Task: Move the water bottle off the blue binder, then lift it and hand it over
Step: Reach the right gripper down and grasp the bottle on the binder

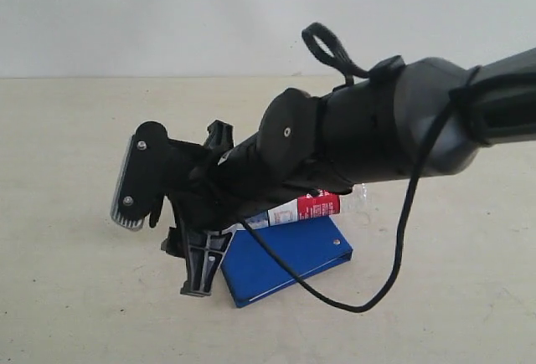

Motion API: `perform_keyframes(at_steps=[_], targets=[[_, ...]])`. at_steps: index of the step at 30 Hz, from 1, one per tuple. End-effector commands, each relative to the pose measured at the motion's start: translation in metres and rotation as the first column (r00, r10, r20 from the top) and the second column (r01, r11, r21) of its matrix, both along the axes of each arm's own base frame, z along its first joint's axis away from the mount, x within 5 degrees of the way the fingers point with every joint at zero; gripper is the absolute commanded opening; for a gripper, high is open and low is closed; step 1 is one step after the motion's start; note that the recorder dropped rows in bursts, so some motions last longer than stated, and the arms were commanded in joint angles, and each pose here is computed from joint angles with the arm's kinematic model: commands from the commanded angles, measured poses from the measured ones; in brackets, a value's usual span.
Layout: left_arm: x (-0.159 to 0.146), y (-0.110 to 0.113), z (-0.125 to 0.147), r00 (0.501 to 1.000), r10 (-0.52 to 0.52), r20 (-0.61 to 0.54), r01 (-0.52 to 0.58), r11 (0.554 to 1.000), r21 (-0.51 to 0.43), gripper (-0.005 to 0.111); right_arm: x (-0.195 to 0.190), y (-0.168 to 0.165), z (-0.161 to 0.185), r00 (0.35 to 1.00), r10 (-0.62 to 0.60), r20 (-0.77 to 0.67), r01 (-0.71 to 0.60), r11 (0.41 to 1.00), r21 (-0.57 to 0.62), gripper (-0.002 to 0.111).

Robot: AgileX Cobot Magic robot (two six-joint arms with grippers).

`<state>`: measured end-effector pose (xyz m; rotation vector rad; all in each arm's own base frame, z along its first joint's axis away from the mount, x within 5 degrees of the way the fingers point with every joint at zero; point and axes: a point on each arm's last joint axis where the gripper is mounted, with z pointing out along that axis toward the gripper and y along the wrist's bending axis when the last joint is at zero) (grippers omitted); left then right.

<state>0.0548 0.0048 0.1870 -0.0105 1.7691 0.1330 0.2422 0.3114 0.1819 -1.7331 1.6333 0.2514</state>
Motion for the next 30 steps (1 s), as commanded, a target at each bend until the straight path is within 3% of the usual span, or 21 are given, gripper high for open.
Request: perform_keyframes(at_steps=[1,11,20,25,30], targets=[[0.0,-0.001,0.002,1.0,-0.008,0.015,0.008,1.0,-0.005,0.004,0.009,0.002,-0.021,0.997,0.0,0.073,0.004,0.998,-0.055,0.055],[0.0,-0.001,0.002,1.0,-0.008,0.015,0.008,1.0,-0.005,0.004,0.025,0.005,-0.042,0.98,-0.082,0.182,0.091,0.995,-0.04,0.055],[0.0,-0.001,0.002,1.0,-0.008,0.015,0.008,1.0,-0.005,0.004,0.027,0.004,-0.063,0.982,-0.087,0.168,0.101,0.992,-0.075,0.055],[0.0,-0.001,0.002,1.0,-0.008,0.015,0.008,1.0,-0.005,0.004,0.033,0.004,-0.057,0.962,-0.089,0.258,0.109,0.992,-0.062,0.032],[0.0,-0.001,0.002,1.0,-0.008,0.015,0.008,1.0,-0.005,0.004,0.035,0.003,-0.054,0.956,-0.129,0.264,0.146,0.988,-0.046,0.028]])
